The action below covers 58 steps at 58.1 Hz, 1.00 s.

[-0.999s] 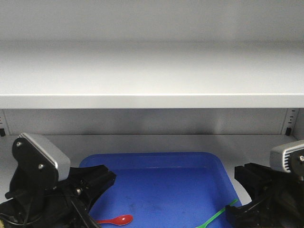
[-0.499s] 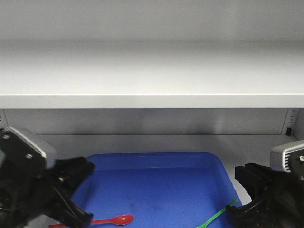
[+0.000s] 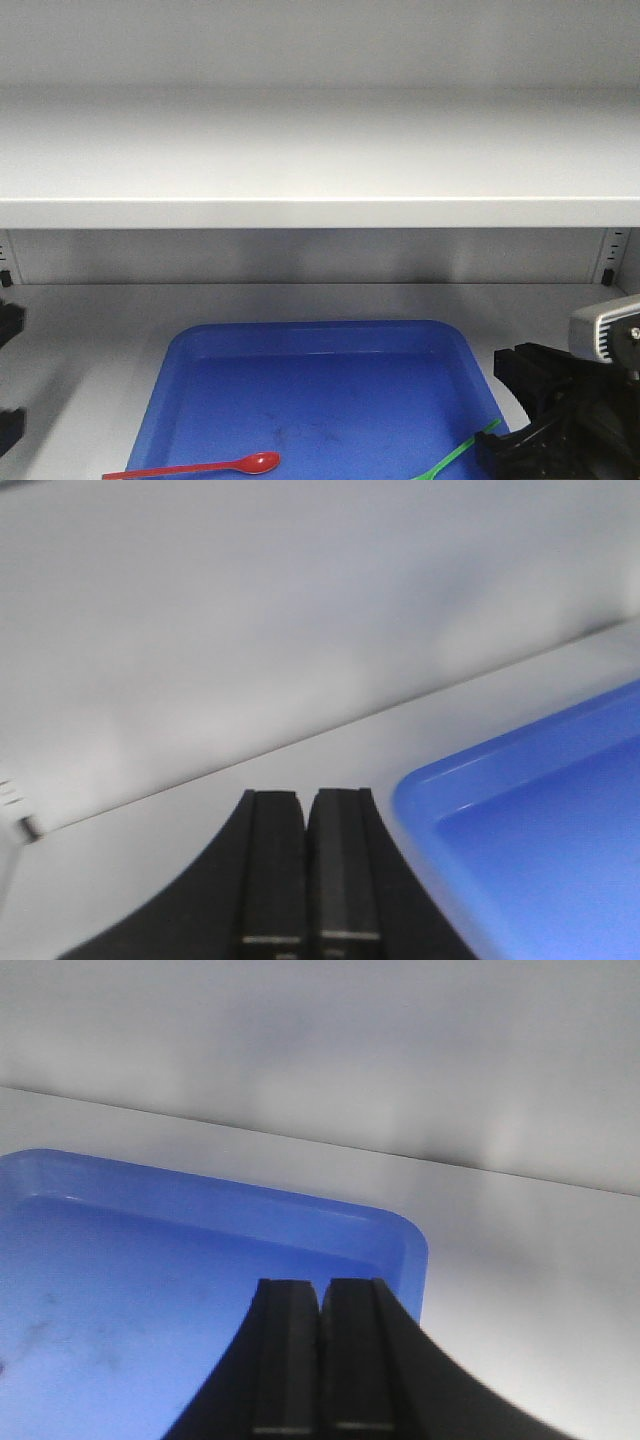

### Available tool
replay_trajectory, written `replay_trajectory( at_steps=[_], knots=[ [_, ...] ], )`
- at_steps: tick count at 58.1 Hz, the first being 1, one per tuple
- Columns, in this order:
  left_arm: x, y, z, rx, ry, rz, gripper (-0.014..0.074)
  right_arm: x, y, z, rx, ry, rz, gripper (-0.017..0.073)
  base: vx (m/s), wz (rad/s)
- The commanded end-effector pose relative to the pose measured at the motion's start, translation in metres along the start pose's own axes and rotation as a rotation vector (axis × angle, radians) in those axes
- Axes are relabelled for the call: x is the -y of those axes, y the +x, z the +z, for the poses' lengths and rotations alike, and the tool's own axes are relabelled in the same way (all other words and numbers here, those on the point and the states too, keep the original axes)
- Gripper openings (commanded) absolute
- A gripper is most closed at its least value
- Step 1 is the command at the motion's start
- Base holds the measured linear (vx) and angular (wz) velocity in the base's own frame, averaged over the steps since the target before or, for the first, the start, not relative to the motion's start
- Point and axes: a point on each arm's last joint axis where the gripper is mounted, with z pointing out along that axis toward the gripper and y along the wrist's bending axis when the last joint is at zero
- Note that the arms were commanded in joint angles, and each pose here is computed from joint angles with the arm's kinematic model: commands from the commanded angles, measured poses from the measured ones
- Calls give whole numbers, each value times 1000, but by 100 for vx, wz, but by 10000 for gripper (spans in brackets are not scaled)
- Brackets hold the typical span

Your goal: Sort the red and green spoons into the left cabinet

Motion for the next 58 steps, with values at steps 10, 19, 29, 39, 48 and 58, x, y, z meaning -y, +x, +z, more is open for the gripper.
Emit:
replay_trajectory(
  at_steps=[10, 19, 29, 39, 48, 58],
  knots=[
    [1, 35, -40, 189, -71, -40, -1, 0, -12, -4, 41, -15, 18, -7, 0, 0],
    [7, 73, -66, 201, -66, -107, -1, 0, -12, -4, 41, -15, 18, -7, 0, 0],
    [8, 109, -95, 247, -143, -195, -1, 0, -12, -4, 41, -11, 18, -7, 0, 0],
    [10, 136, -106, 261, -209, -216, -1, 0, -12, -4, 41, -11, 18, -7, 0, 0],
    [13, 155, -109, 254, -224, -213, -1, 0, -12, -4, 41, -11, 18, -7, 0, 0],
    [14, 157, -108, 225, -221, -216, -1, 0, -12, -4, 41, -12, 18, -7, 0, 0]
  ],
)
